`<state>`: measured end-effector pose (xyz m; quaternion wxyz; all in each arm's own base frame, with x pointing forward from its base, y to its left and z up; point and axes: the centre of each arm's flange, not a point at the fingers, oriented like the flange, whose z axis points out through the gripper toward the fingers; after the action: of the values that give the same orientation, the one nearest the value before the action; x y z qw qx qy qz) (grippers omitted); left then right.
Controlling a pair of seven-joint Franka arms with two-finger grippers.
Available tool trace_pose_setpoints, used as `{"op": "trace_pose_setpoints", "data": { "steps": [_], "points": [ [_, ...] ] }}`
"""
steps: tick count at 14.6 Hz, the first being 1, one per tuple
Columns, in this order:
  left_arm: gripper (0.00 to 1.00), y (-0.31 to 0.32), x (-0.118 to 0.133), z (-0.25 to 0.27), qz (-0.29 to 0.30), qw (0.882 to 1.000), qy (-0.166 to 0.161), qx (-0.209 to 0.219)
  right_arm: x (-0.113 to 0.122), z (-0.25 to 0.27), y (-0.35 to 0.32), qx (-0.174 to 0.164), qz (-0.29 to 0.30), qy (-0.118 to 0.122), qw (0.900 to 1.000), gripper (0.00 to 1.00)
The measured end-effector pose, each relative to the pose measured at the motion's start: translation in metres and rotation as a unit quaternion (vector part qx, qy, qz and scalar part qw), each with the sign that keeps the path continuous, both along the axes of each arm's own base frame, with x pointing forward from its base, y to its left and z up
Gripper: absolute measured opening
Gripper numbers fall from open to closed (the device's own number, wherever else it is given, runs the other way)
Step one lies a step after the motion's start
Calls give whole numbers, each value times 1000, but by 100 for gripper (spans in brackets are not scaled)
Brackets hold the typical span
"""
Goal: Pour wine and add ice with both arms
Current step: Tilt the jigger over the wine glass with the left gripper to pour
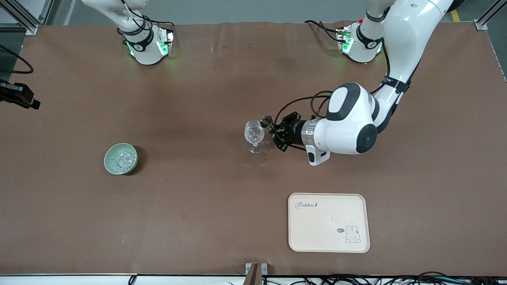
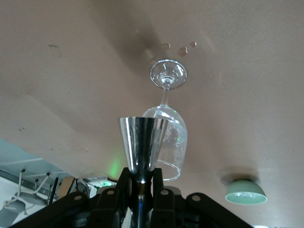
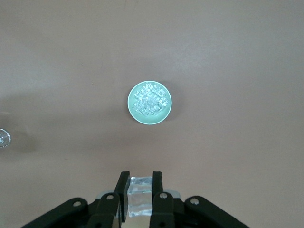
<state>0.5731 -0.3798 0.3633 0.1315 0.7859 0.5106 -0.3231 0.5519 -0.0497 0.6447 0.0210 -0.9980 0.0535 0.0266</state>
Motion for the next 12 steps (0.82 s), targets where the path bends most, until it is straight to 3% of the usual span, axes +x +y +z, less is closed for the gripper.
{"op": "trace_pose_setpoints", "data": {
  "steps": [3, 12],
  "points": [
    [22, -14, -12, 6, 1, 999, -10, 50, 0, 0, -3, 0, -2, 0, 1000, 23],
    [22, -49, -31, 23, 1, 992, -51, 119, -1, 0, -6, 0, -6, 0, 1000, 23]
  ]
}}
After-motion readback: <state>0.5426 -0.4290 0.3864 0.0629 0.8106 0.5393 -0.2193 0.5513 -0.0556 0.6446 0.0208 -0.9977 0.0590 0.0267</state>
